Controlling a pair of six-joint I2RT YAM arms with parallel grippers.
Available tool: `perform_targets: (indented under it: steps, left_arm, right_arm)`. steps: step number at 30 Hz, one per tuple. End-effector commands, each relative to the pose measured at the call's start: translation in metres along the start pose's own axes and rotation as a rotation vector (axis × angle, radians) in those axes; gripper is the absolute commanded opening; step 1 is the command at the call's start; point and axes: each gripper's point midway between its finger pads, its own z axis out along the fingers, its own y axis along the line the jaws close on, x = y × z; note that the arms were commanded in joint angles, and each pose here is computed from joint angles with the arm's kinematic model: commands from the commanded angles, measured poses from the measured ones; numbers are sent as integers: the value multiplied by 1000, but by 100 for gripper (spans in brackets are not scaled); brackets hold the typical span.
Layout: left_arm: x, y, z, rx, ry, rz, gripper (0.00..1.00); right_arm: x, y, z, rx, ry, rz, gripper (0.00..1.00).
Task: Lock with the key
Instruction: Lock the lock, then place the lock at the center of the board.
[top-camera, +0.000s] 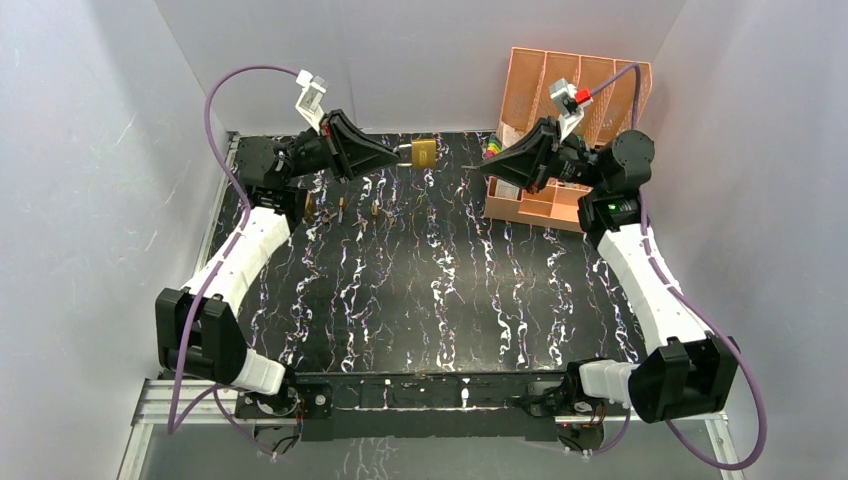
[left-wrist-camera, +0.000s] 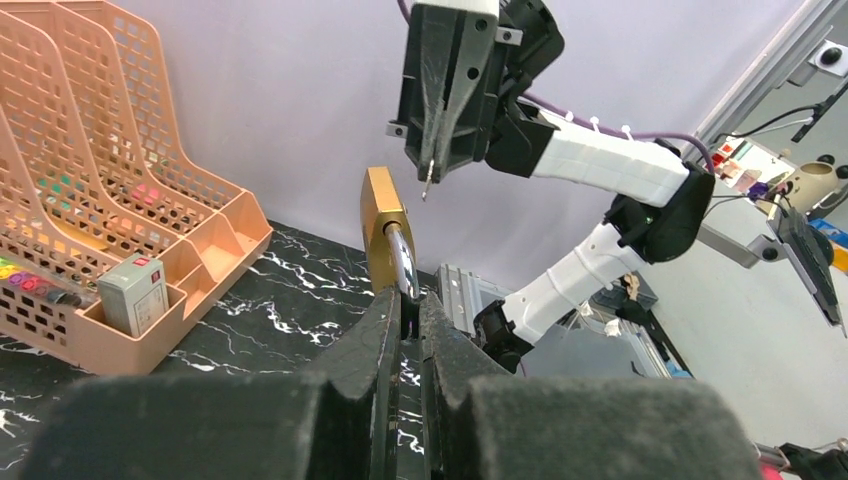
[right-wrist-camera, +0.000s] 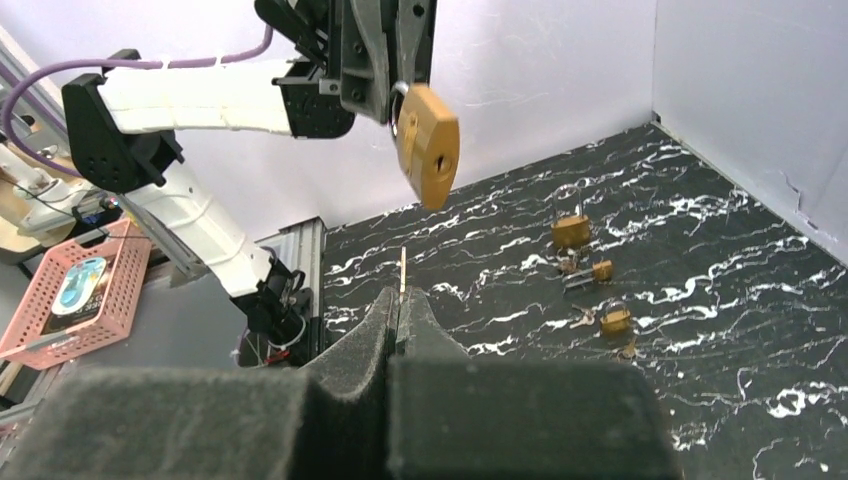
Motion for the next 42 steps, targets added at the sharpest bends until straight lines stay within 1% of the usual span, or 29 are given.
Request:
perform_targets:
  steps: [1,3,5,6,7,11,13,14,18,21,26,30,32,36,38,40,42]
  left_arm:
    - [-25,-29,-8,7,-56,106,0]
    - [-24,-21,-12,-28,-44,77,0]
    - [-21,-8,-13,-94,-17,82,0]
    - [-14,7,-16,-174,13,32,0]
    - [-13,17,-19,-243,31,34,0]
    - [-17,45,-40,-507,61,97,0]
    - [-17,62,-55,-649,60,105,0]
    - [-16,67,-61,-691,63,106,0]
    - [-4,86,-72,-804,103,62,0]
    - [13,104,-74,-904,162,55,0]
    - [58,133,-61,-1016,304,54,0]
    - [86,154,-55,-1079,362,17,0]
    - [114,173,-53,-1129,434,-16,0]
    - [141,194,-53,-1209,514,1,0]
    - [149,202,-55,-1241,528,2,0]
    - [154,210,-56,-1267,525,1,0]
    - [158,217,-56,-1282,522,-1,0]
  right_arm:
    - [2,6,-10,38,-11,-22,0]
    - [5,1,-12,83,-9,-13,0]
    - [6,-9,-16,160,-3,-38,0]
    - [6,-13,-18,198,-1,-47,0]
    - [7,-18,-21,239,5,-49,0]
    - [13,-35,-30,369,26,-37,0]
    - [19,-50,-38,462,26,-15,0]
    - [23,-56,-41,496,30,0,0]
    - [38,-68,-49,569,37,43,0]
    - [43,-75,-52,607,19,78,0]
    - [58,-84,-53,667,29,136,0]
    - [82,-92,-49,701,65,169,0]
    - [113,-105,-41,725,122,203,0]
    - [144,-115,-20,733,189,221,0]
    - [159,-120,-10,742,228,222,0]
    - [165,-128,1,747,234,211,0]
    - [176,-134,7,750,243,236,0]
